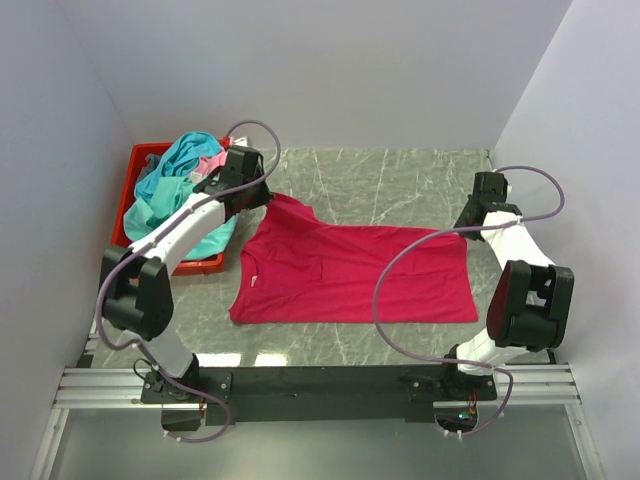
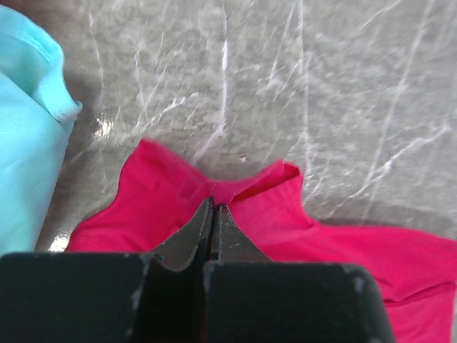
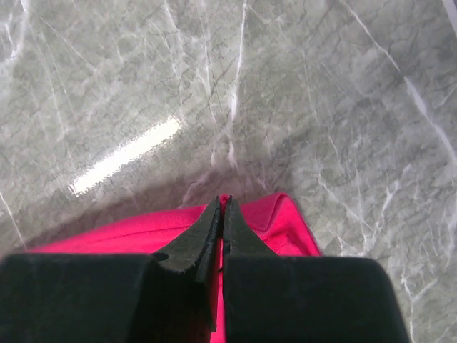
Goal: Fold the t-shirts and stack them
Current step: Fold the tshirt
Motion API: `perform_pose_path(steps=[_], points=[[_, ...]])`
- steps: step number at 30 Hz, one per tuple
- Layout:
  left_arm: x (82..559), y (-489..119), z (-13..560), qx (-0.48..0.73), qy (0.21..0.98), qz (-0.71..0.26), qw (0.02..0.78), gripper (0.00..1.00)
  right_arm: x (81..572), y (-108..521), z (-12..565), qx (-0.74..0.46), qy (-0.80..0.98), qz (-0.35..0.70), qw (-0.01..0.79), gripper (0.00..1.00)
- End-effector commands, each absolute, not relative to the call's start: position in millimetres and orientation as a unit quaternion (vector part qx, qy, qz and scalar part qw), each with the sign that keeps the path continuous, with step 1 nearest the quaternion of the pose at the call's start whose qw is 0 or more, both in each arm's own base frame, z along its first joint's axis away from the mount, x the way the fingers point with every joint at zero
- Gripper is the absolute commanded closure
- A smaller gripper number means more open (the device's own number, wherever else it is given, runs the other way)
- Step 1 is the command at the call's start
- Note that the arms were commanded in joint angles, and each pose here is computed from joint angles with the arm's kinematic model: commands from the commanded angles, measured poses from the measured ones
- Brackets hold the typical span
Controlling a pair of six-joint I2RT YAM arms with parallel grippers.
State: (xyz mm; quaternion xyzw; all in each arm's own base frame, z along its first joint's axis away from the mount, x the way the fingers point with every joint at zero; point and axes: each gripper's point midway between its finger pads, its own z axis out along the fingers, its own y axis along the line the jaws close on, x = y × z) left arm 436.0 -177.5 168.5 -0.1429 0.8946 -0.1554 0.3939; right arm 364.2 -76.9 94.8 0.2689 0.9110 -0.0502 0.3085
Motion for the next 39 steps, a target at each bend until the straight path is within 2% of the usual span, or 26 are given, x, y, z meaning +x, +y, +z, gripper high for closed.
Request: perform_pose_path(steps=[1,14,24,30,34,39], points=[[435.0,-173.3,196.4,-0.157,0.875,-0.167,0.426,1.0,375.1,-84.7,114.3,0.262,0.902,-0.059,0.339,1.0],[484.4,-184.1,226.3,-0.14,0.856,-0.182,0.464,1.0,427.9,-100.4,129.6,0.272,0.887,-0.067,0.366,1.0],[509.6,-197.1,233.9,-0.116,0.856,-0.19,0.467,1.0,433.3,-100.4,113.9,0.271,0.894,-0.065,0.352,1.0],[483.3,-189.1,222.3,-0.115,0.87,-0.182,0.443,1.0,421.2,-97.8,111.1,0.266,0.899,-0.066,0.343,1.0],[442.0,-176.8,187.0,-0.12,0.895,-0.168,0.396,1.0,404.8,-94.7,105.4,0.264,0.904,-0.067,0.33,1.0],[389.4,-161.9,178.0,-0.118,0.907,-0.165,0.37,1.0,377.9,-89.1,95.7,0.266,0.91,-0.065,0.311,1.0]])
